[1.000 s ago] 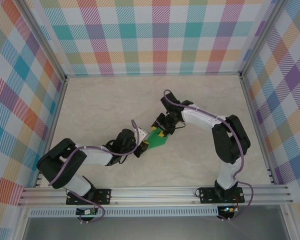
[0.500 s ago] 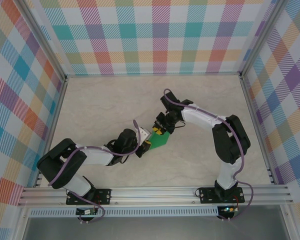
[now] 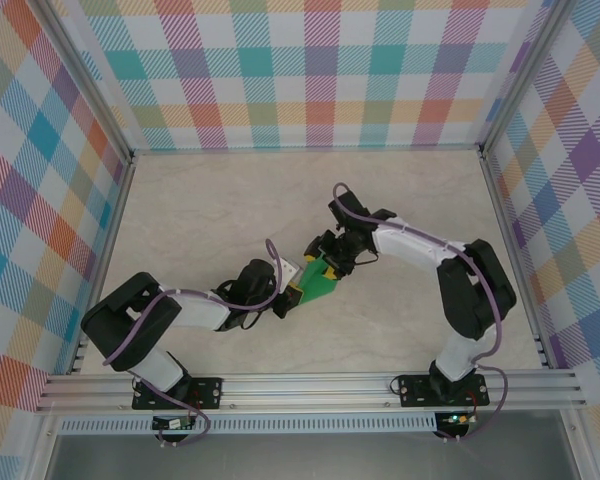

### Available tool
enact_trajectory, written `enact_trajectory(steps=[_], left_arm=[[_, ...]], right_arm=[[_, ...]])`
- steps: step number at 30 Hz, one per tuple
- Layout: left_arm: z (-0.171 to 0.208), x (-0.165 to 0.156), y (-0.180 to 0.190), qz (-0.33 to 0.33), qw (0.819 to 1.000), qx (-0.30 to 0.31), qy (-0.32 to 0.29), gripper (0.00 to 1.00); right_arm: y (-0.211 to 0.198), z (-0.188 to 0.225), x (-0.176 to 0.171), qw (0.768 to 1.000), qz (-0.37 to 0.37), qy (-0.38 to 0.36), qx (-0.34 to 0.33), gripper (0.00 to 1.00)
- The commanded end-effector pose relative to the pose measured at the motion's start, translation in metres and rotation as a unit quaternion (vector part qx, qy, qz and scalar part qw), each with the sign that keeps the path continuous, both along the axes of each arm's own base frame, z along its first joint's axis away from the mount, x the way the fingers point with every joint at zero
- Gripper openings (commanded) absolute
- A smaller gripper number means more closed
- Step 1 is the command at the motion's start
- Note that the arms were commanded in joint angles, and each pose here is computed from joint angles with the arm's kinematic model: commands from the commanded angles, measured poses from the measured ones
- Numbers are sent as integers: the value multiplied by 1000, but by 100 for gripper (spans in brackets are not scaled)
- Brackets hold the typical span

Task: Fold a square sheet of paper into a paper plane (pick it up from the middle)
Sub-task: Fourth fold the wing at the center of the table.

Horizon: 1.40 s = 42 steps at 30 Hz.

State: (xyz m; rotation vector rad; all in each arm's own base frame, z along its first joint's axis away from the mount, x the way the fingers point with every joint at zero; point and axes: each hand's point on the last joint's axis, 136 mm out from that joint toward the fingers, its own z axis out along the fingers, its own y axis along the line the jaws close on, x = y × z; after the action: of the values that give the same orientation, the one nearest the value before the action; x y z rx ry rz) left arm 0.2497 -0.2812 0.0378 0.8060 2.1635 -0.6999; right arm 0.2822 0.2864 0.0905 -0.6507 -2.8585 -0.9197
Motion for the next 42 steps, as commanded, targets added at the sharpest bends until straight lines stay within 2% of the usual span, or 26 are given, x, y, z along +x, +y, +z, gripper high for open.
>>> enact_trajectory(steps=[1,7,16,25,34,42], left_arm=[[10,-4,-17,-15,999,-30,17,15],[8,-5,-20,-1,997,-34,63,14],[6,-12,-29,17,988,-59,141,13],[-3,-16,-36,13,983,-60,175,13],[-7,-12,-34,46,975,-46,212,10],[-8,-14,-37,45,971,-47,228,10]], right_arm=[[-9,14,4,998,0,-65,20,59],[-22,18,-3,992,6,-123,31,59],[-19,0,-14,988,42,-140,53,56],[-14,-21,-19,987,80,-127,51,48],[-19,-44,-21,991,84,-99,24,47],[-17,-50,-16,992,83,-96,15,46]])
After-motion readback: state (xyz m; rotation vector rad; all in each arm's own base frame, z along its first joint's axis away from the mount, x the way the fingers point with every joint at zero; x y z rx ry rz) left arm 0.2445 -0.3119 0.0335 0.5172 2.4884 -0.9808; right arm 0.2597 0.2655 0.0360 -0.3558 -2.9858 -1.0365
